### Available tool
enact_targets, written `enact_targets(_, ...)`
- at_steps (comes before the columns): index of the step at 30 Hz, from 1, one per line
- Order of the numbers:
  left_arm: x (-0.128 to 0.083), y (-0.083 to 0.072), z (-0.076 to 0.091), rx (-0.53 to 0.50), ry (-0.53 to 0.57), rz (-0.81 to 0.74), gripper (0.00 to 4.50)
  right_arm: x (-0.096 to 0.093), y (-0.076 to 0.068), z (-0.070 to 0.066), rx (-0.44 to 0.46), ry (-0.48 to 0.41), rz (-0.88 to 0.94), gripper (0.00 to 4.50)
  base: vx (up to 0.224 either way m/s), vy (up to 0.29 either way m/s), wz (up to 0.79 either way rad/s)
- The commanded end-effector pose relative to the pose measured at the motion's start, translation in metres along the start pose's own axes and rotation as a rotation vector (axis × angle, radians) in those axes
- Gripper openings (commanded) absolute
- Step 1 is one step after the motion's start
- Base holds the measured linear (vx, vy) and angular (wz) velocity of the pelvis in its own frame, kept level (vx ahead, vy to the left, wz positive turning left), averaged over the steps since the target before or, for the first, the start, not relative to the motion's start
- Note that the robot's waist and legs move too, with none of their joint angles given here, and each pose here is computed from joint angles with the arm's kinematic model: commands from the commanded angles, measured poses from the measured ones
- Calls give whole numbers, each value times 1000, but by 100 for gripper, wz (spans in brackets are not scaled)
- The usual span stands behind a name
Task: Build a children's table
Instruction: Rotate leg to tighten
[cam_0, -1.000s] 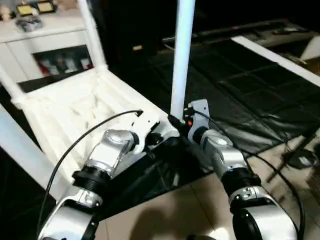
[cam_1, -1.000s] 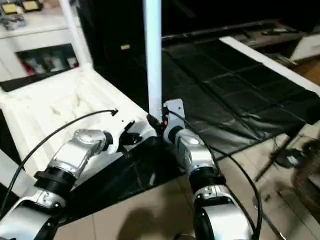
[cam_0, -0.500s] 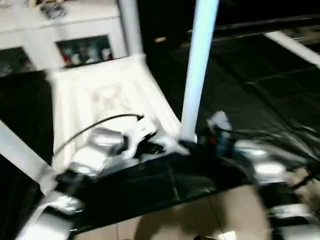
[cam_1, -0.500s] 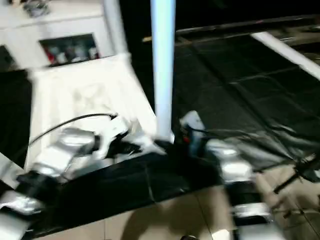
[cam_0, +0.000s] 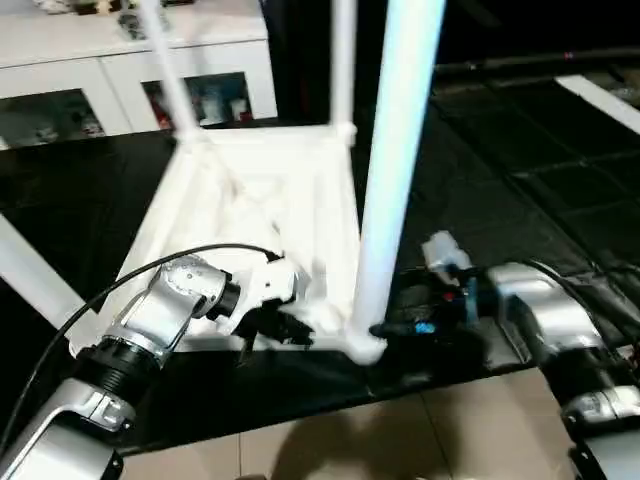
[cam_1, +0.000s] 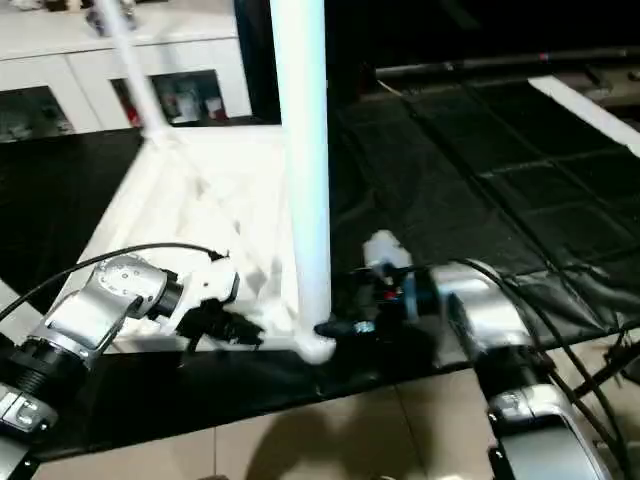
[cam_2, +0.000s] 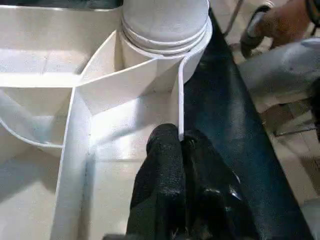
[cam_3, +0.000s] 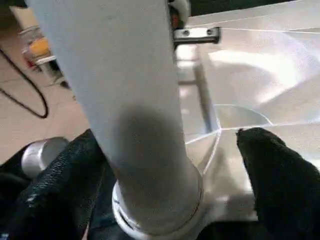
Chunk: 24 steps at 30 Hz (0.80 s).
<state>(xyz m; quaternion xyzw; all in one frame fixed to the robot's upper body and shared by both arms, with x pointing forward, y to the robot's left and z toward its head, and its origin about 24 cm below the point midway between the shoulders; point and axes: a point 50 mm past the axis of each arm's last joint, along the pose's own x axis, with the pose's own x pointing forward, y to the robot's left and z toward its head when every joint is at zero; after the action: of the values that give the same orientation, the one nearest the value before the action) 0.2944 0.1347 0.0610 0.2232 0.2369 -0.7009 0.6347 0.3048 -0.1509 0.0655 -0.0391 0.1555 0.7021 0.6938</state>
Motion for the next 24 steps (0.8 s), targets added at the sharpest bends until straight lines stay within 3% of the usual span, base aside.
enact_targets(1,6,-4,0,30,56,-88,0,5,-2,3,-11,21,34,410,0,0,0)
enact_targets(18,9,-6,0,54,67,-126,0,12,0,1,10,43,138,250,0,0,0)
enact_targets(24,10,-7,-1,52,70,-131,0,12,2,-1,27,46,148,223,0,0,0)
